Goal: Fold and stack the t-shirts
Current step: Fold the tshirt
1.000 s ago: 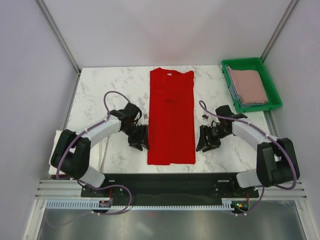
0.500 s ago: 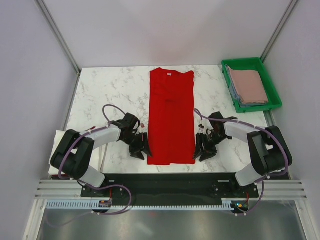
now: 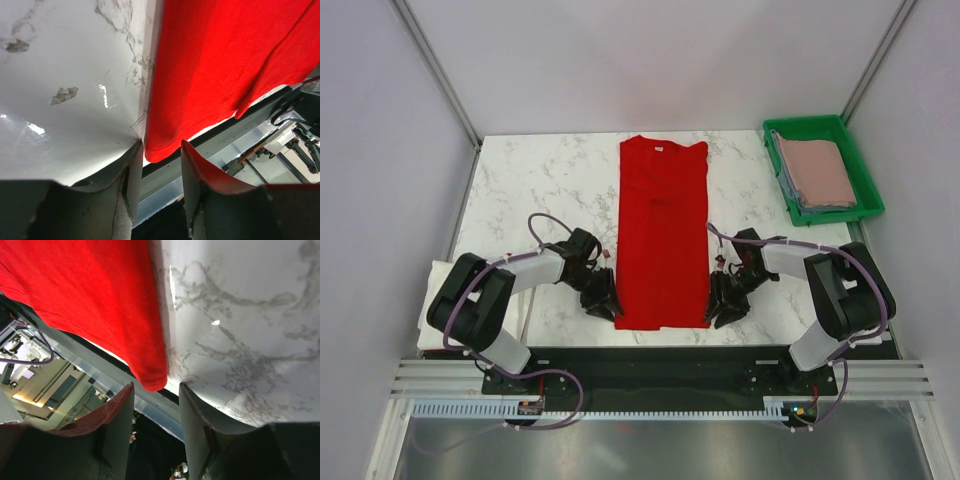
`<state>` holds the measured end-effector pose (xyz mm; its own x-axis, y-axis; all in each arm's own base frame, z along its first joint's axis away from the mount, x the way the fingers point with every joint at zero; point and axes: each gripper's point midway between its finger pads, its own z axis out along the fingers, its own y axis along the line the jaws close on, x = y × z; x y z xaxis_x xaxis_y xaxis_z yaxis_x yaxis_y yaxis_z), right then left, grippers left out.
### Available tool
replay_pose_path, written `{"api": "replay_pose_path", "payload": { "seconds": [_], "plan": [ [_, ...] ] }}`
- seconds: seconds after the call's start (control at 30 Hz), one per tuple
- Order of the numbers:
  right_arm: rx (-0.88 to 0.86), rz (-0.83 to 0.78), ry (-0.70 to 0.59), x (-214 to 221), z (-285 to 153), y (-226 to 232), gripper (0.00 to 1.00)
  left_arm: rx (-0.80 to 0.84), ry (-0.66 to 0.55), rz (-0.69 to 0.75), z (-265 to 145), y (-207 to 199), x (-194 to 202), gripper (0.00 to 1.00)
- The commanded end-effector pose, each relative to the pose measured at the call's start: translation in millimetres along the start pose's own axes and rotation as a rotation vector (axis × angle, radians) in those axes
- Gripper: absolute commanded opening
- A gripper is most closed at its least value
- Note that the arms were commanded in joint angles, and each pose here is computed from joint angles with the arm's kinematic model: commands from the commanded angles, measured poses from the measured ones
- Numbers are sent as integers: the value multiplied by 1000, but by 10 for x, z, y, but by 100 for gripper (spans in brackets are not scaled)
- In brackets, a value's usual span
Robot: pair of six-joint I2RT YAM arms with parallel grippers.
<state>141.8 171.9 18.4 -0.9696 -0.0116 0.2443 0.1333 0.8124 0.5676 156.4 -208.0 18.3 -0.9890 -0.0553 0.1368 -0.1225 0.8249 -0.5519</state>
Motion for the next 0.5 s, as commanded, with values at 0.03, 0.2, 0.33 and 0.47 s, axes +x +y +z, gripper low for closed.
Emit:
{"api": "replay_pose_path", "payload": {
  "seconds": [0.03, 0.2, 0.33, 0.47],
  "plan": [
    [17, -2, -23, -131, 87, -25, 46, 43, 18, -17, 33, -89, 17, 38],
    [-10, -28, -39, -231, 52, 68, 15, 66, 14, 5, 17, -170, -41, 12],
    [-76, -69, -81, -348, -100, 283, 2, 78, -18, 60, -79, -292, -158, 2],
    [-155, -134, -141, -485, -379, 520, 0, 74, -115, 157, -338, -494, -467, 2]
  ]
}}
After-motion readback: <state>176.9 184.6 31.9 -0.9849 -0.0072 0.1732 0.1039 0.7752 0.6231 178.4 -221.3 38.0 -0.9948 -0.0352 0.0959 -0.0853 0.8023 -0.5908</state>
